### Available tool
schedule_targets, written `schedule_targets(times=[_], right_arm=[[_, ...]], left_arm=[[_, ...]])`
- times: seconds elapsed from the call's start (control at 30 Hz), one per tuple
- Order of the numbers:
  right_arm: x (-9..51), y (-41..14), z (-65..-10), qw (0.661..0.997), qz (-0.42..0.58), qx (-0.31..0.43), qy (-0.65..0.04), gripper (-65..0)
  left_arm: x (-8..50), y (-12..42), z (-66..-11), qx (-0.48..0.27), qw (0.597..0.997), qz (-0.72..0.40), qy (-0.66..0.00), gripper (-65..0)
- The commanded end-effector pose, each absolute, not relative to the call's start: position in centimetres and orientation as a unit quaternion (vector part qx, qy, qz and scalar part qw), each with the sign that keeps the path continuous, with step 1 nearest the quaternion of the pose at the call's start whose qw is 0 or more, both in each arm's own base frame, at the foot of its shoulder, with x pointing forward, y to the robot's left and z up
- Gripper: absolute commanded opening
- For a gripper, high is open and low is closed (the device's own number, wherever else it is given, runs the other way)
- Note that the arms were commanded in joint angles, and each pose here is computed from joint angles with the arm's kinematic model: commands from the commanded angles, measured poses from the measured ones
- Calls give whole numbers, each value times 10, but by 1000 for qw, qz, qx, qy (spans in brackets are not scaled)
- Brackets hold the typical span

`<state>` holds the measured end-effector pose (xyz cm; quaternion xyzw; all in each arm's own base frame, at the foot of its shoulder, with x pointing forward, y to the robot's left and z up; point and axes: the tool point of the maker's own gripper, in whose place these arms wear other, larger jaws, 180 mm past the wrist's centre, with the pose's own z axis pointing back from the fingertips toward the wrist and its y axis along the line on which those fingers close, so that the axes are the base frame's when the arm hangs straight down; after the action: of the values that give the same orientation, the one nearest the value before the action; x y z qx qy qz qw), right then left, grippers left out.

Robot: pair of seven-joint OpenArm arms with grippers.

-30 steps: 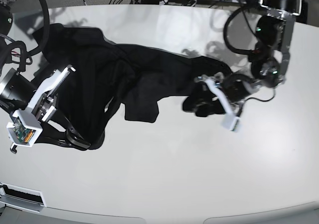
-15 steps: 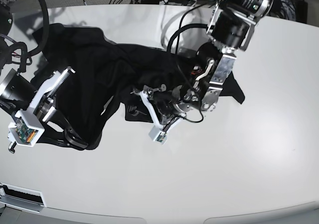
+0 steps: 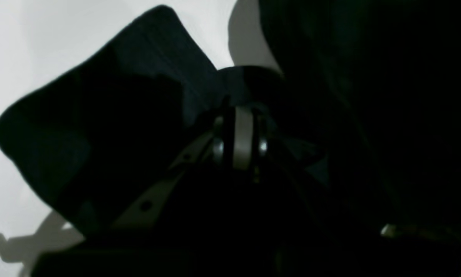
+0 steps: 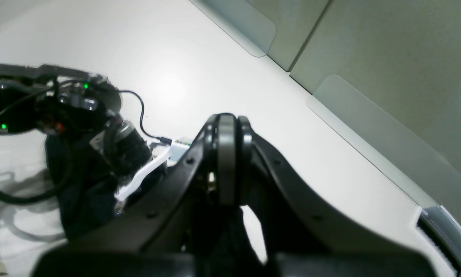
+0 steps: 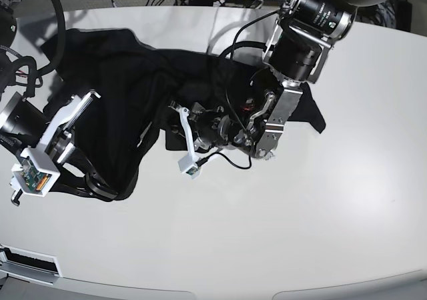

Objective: Layout the t-shirt on the table in an organized manner, then fold the t-shirt properly
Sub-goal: 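Release with the left gripper, grasp the shirt hem and pull it outward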

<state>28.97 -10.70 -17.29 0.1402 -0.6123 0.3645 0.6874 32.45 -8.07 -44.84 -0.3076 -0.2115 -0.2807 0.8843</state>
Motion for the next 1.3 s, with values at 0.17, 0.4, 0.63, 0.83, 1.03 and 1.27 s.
schedule_targets(times=[0.17,0.4,0.63,0.83,1.03,1.27], right_arm=[[300,-119,-146,658,369,99,-649,-650],[307,-151,-136,669,337,53,-660,-650],[328,-205,-151,717,243,14,-653,-650],[339,-231,-182,757,185,26,-626,-650],[343,-232,-178,752,180,31,-634,-650],[363,-211,-111,673,220,54,-705,-650]], left_arm=[[387,-72,-381,-261,873,-315,-265,-650],[429,-14,-339,-120,886,-332,-301,-650],[442,76,-350,-27,909,-296,-291,-650],[450,140,-345,23,910,-280,-305,-650],[467,178,-322,32,890,-264,-371,-650],[519,190,-214,19,842,-243,-481,-650]])
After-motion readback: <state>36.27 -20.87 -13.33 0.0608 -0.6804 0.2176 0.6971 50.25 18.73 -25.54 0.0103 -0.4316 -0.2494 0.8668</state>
